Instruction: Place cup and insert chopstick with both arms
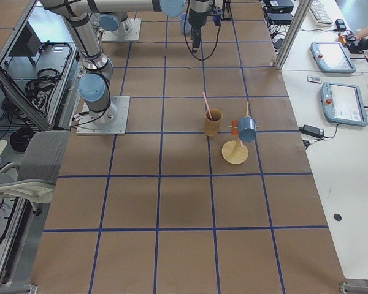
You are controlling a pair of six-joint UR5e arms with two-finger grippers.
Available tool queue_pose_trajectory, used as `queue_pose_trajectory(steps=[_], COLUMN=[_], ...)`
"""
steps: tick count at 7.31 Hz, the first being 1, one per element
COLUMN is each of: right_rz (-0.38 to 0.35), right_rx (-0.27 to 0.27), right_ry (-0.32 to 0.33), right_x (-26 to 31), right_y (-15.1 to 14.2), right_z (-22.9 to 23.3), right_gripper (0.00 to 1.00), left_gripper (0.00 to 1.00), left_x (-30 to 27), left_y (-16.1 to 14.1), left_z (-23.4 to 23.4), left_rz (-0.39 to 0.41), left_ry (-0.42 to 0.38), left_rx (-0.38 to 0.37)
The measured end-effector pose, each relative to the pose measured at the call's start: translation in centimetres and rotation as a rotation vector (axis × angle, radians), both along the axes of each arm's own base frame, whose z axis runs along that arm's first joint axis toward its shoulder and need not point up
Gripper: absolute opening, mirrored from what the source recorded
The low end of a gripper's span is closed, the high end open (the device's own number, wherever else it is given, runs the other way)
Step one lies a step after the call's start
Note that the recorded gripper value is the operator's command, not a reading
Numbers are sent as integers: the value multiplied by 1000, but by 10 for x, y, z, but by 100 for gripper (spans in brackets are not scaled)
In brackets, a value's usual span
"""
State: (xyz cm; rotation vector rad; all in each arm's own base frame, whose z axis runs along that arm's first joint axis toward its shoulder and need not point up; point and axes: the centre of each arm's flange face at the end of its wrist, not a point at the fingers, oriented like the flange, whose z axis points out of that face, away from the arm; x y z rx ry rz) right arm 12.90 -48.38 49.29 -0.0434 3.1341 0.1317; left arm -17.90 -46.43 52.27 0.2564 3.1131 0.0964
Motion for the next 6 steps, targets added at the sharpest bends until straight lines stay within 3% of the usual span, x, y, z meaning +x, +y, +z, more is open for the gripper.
queue_pose_trajectory(steps=[6], right_rz=[-9], right_rx=[2], right_ry=[0], right_x=[-1], right_y=[0], right_z=[-1], right_gripper=[100], left_gripper=[100], left_x=[0], left_y=[0], left_z=[0], left_rz=[0], left_ry=[1], left_rx=[0])
